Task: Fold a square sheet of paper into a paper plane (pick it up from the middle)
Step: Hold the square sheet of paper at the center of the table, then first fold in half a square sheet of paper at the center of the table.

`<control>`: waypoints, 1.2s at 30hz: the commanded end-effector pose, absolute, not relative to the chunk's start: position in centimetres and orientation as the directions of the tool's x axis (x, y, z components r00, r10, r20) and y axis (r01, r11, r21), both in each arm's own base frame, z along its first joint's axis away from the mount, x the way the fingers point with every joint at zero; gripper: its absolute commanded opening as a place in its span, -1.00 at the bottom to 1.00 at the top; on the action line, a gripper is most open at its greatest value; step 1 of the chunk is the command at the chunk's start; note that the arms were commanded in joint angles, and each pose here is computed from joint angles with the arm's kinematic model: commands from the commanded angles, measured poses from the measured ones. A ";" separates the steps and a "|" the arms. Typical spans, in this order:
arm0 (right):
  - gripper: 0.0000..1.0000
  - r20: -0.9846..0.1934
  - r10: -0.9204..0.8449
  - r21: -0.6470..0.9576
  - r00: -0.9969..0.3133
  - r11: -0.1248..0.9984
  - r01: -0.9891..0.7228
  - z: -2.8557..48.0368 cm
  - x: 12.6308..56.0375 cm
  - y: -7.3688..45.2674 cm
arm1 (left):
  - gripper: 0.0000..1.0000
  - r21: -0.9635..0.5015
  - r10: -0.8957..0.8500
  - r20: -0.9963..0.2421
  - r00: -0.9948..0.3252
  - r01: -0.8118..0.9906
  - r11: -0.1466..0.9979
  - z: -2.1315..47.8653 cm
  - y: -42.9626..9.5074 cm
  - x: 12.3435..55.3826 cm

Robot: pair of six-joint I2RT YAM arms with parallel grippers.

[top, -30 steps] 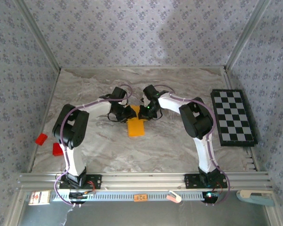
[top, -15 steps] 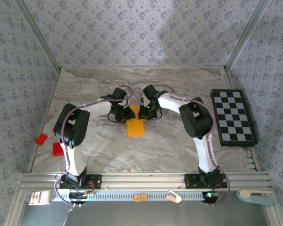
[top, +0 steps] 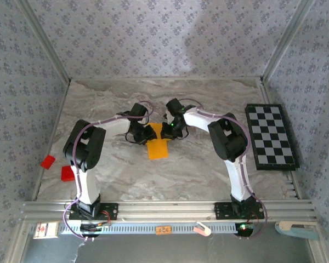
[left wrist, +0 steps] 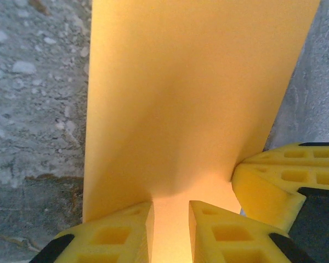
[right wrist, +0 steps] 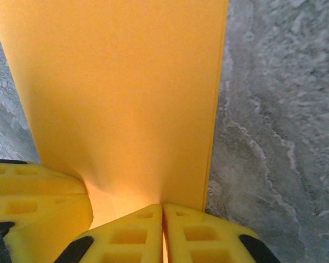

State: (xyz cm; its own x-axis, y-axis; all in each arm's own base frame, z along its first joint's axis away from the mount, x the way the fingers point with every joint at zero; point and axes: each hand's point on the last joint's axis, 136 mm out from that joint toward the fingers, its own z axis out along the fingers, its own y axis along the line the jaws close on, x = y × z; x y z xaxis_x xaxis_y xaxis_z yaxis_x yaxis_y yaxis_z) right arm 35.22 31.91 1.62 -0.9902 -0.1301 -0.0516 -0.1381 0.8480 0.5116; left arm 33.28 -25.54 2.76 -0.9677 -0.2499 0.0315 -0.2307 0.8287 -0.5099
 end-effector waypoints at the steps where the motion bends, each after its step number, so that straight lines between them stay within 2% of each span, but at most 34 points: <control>1: -0.78 0.115 -0.116 0.311 -0.986 0.947 -0.075 -5.0 31.9 27.6 | -0.52 -0.531 -0.259 0.024 -0.965 -0.232 0.815 4.1 -25.4 33.2; 7: -0.78 0.118 -0.112 0.308 -0.987 0.949 -0.071 -5.0 31.9 27.7 | -0.52 -0.549 -0.251 0.033 -0.967 -0.227 0.804 4.1 -25.8 33.4; 15: -0.78 0.144 -0.118 0.253 -0.983 0.964 -0.079 -6.2 31.1 26.8 | -0.53 -0.485 -0.268 0.064 -0.961 -0.264 0.833 2.0 -24.5 32.6; 27: -0.78 0.155 -0.112 0.186 -0.982 0.979 -0.083 -7.0 30.6 25.3 | -0.54 -0.390 -0.308 0.072 -0.949 -0.311 0.867 0.1 -19.5 30.7; 32: -0.78 0.153 -0.115 0.177 -0.981 0.980 -0.087 -7.0 30.7 25.0 | -0.54 -0.447 -0.304 0.003 -0.953 -0.273 0.852 3.2 -19.3 31.9; 36: -0.78 0.154 -0.121 0.187 -0.981 0.978 -0.092 -6.9 30.7 25.2 | -0.53 -0.612 -0.285 -0.023 -0.958 -0.212 0.762 7.1 -22.5 33.3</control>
